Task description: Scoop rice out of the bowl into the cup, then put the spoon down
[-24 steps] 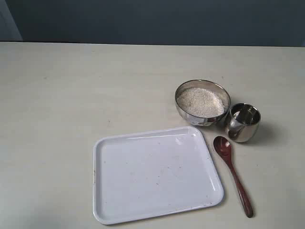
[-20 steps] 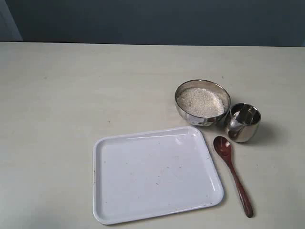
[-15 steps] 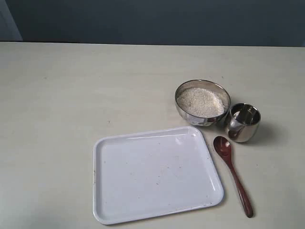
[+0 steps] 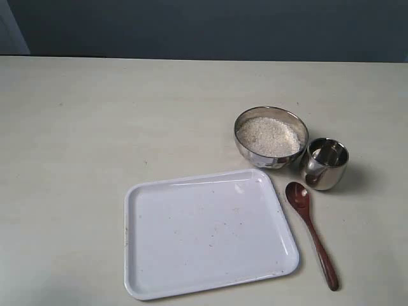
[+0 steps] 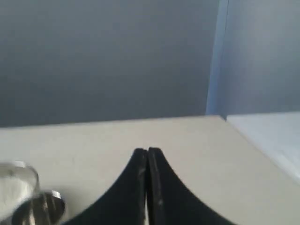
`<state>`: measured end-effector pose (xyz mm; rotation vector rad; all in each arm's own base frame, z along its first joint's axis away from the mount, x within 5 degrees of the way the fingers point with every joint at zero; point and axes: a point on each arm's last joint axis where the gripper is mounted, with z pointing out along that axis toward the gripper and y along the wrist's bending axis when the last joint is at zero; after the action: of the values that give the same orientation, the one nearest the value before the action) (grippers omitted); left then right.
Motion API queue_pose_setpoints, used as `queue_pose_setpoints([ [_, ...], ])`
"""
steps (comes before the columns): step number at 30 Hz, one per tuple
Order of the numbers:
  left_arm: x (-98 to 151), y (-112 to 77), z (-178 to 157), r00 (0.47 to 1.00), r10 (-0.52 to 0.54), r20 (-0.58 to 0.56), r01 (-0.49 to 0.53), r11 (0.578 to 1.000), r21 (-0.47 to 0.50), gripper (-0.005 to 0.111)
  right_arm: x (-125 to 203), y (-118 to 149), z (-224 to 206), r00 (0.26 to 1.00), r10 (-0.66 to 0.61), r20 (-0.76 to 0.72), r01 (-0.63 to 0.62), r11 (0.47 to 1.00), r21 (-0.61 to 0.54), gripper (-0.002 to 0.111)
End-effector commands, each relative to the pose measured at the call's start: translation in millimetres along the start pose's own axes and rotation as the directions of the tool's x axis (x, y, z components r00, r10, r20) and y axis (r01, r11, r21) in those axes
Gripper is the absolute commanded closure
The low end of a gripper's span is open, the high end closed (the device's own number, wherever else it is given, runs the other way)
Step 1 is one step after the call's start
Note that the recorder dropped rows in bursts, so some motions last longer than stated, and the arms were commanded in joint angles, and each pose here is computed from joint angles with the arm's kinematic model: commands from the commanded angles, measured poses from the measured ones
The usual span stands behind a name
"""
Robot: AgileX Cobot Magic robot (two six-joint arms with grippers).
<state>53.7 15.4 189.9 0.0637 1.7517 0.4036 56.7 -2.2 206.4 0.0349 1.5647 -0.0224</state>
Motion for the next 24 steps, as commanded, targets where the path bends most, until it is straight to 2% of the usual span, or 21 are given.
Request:
queue_pose_setpoints([
  [1, -2, 0.0, -1, 1.0, -0.011, 0.021, 0.011, 1.0, 0.004, 0.106, -22, -2, -3, 0.943, 0.22, 0.252, -0.219, 0.975, -0.031, 0.109],
  [3, -2, 0.0, -1, 1.0, -0.011, 0.021, 0.011, 1.0, 0.004, 0.106, -27, -7, -5, 0.81, 0.5, 0.306, -0.498, 0.862, -0.089, 0.109],
  [4, -2, 0.0, -1, 1.0, -0.011, 0.021, 0.011, 1.0, 0.004, 0.106, -27, -9, -5, 0.697, 0.651, 0.299, -0.647, 0.752, -0.129, 0.109],
  [5, -2, 0.0, -1, 1.0, -0.011, 0.021, 0.011, 1.0, 0.004, 0.106, -26, -9, -5, 0.606, 0.75, 0.265, -0.742, 0.653, -0.153, 0.109],
  [6, -2, 0.0, -1, 1.0, -0.011, 0.021, 0.011, 1.0, 0.004, 0.106, -23, -8, -4, 0.577, 0.785, 0.228, -0.775, 0.614, -0.152, 0.109],
  [7, -2, 0.0, -1, 1.0, -0.011, 0.021, 0.011, 1.0, 0.004, 0.106, -20, -6, -3, 0.586, 0.789, 0.184, -0.78, 0.611, -0.136, 0.109],
  [10, -2, 0.0, -1, 1.0, -0.011, 0.021, 0.011, 1.0, 0.004, 0.106, -23, 0, -3, 0.675, 0.733, 0.087, -0.727, 0.68, -0.094, 0.109],
  [14, -2, 0.0, -1, 1.0, -0.011, 0.021, 0.011, 1.0, 0.004, 0.106, -58, 5, -13, 0.783, 0.621, 0.033, -0.616, 0.782, -0.092, 0.109],
  [17, -2, 0.0, -1, 1.0, -0.011, 0.021, 0.011, 1.0, 0.004, 0.106, -98, 9, -13, 0.896, 0.443, -0.029, -0.444, 0.892, -0.082, 0.109],
  [19, -2, 0.0, -1, 1.0, -0.011, 0.021, 0.011, 1.0, 0.004, 0.106, -118, 12, -2, 0.942, 0.294, -0.162, -0.309, 0.948, -0.074, 0.109],
  [20, -2, 0.0, -1, 1.0, -0.011, 0.021, 0.011, 1.0, 0.004, 0.106, -129, 14, 7, 0.939, 0.231, -0.255, -0.258, 0.963, -0.079, 0.109],
  [21, -2, 0.0, -1, 1.0, -0.011, 0.021, 0.011, 1.0, 0.004, 0.106, -142, 19, 27, 0.888, 0.112, -0.446, -0.183, 0.976, -0.118, 0.109],
  [22, -2, 0.0, -1, 1.0, -0.011, 0.021, 0.011, 1.0, 0.004, 0.106, -147, 21, 40, 0.838, 0.047, -0.544, -0.154, 0.976, -0.153, 0.109],
  [23, -2, 0.0, -1, 1.0, -0.011, 0.021, 0.011, 1.0, 0.004, 0.106, -149, 25, 64, 0.711, -0.047, -0.701, -0.146, 0.966, -0.213, 0.109],
  [24, -2, 0.0, -1, 1.0, -0.011, 0.021, 0.011, 1.0, 0.004, 0.106, -148, 27, 79, 0.646, -0.069, -0.76, -0.166, 0.959, -0.229, 0.109],
])
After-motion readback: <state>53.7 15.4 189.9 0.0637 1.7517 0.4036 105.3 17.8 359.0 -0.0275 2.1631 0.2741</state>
